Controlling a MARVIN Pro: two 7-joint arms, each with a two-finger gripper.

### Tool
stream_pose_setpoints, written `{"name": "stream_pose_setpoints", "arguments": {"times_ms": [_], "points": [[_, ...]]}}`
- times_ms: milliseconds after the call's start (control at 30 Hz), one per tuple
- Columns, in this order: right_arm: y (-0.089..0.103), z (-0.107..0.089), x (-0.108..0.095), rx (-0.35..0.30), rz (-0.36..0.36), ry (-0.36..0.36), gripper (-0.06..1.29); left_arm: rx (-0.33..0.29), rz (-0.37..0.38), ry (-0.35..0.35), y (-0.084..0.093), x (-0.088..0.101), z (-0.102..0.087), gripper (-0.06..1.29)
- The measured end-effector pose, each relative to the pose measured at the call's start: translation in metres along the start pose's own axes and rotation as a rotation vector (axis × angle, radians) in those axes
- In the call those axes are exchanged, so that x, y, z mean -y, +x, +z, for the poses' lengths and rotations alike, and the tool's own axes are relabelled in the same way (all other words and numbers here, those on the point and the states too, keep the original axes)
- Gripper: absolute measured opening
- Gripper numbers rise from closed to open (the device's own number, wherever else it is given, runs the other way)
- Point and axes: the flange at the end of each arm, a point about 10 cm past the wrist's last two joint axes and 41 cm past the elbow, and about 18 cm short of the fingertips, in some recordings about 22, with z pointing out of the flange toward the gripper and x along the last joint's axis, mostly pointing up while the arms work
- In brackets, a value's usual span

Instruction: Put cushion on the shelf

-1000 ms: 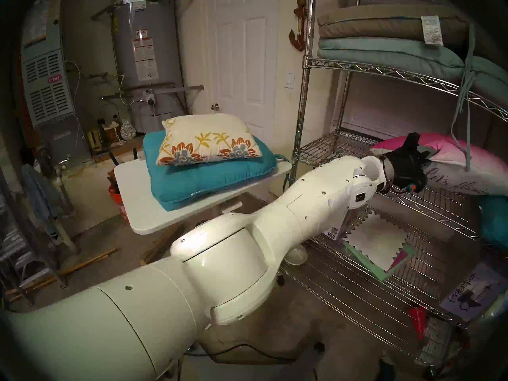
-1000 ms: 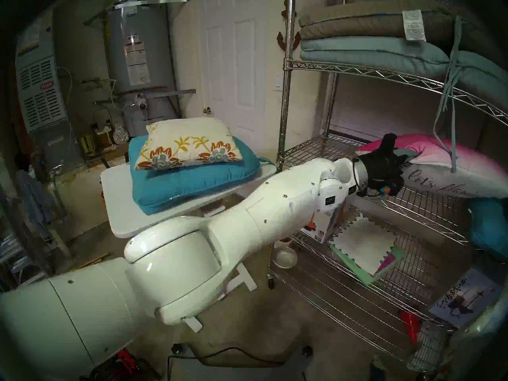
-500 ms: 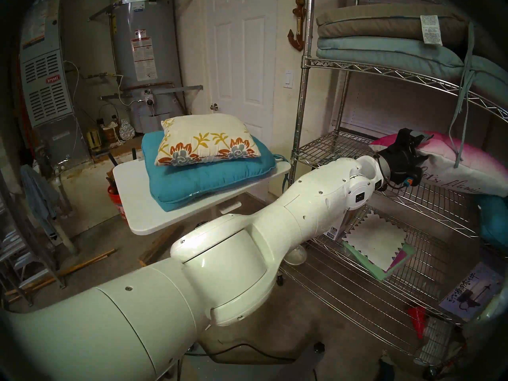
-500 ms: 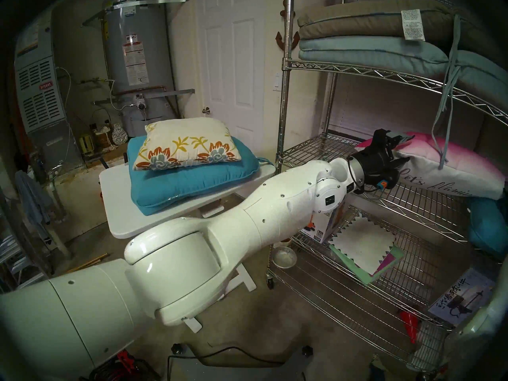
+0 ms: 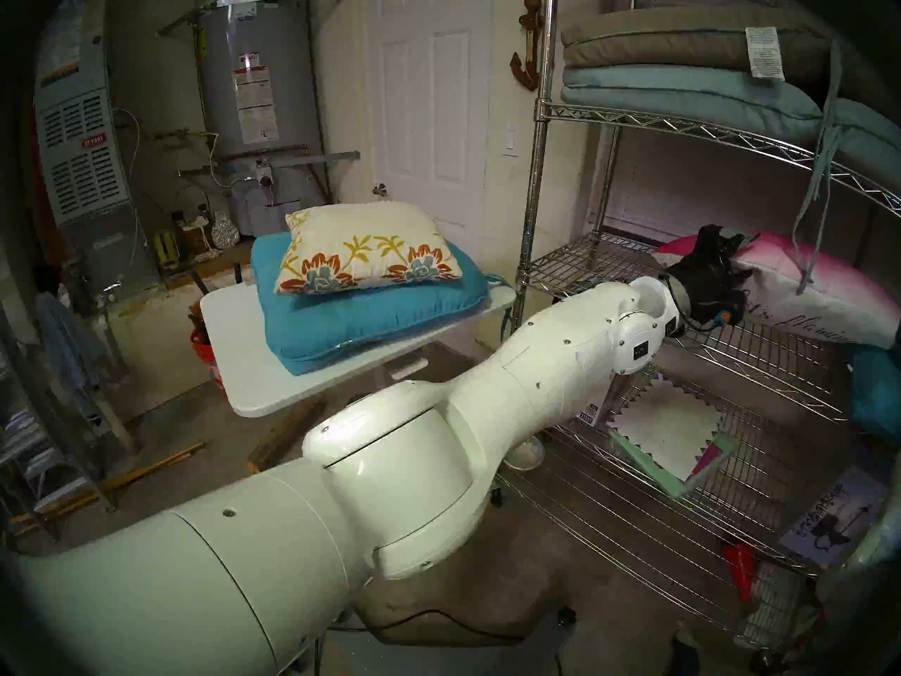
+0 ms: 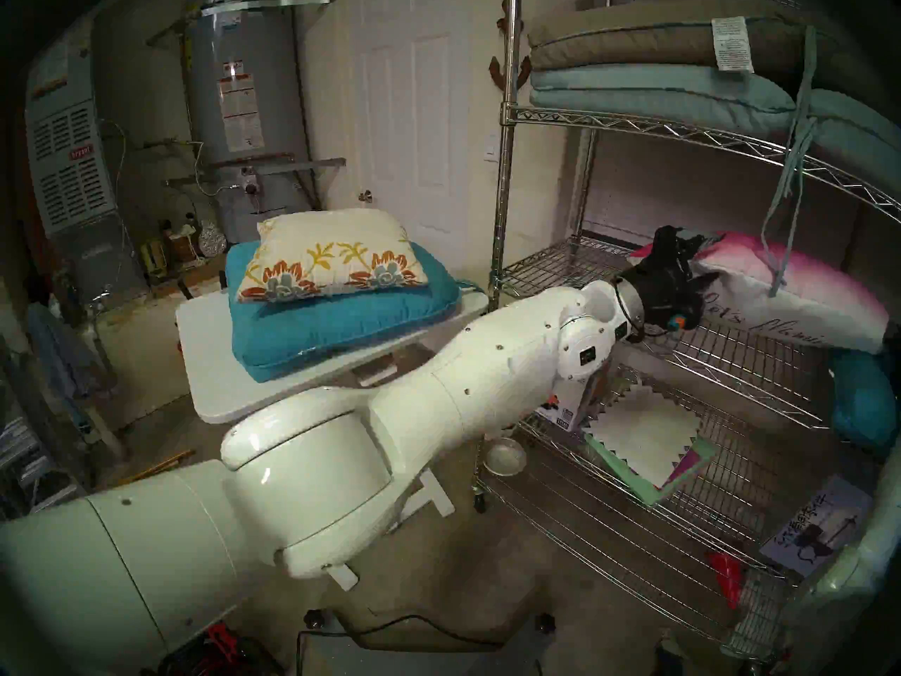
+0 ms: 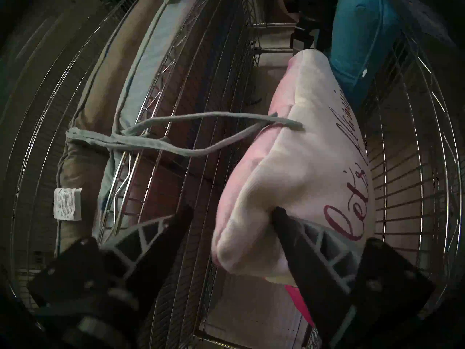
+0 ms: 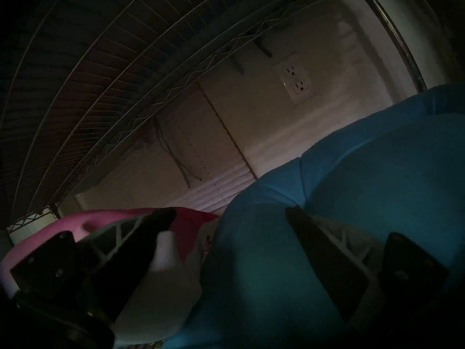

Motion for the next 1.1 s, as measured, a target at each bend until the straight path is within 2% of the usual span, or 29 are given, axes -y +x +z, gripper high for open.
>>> {"name": "stream_pose_setpoints", "arguments": {"times_ms": [233,733,1100], "points": [[-0.006,0.004,0.002,0.006,0.044,0.016,1.23,0.019,-0.01,0.004,-0.001,-0.001,0.0,0.88],[-0.012,0.01,0.002,0.024,0.194,0.048,1.23,0.049,-0.023,0.009,-0.001,-0.003,0.0,0.88],[-0.015,0.014,0.004,0.034,0.27,0.067,1.23,0.065,-0.033,0.014,-0.001,-0.003,0.001,0.88]]}}
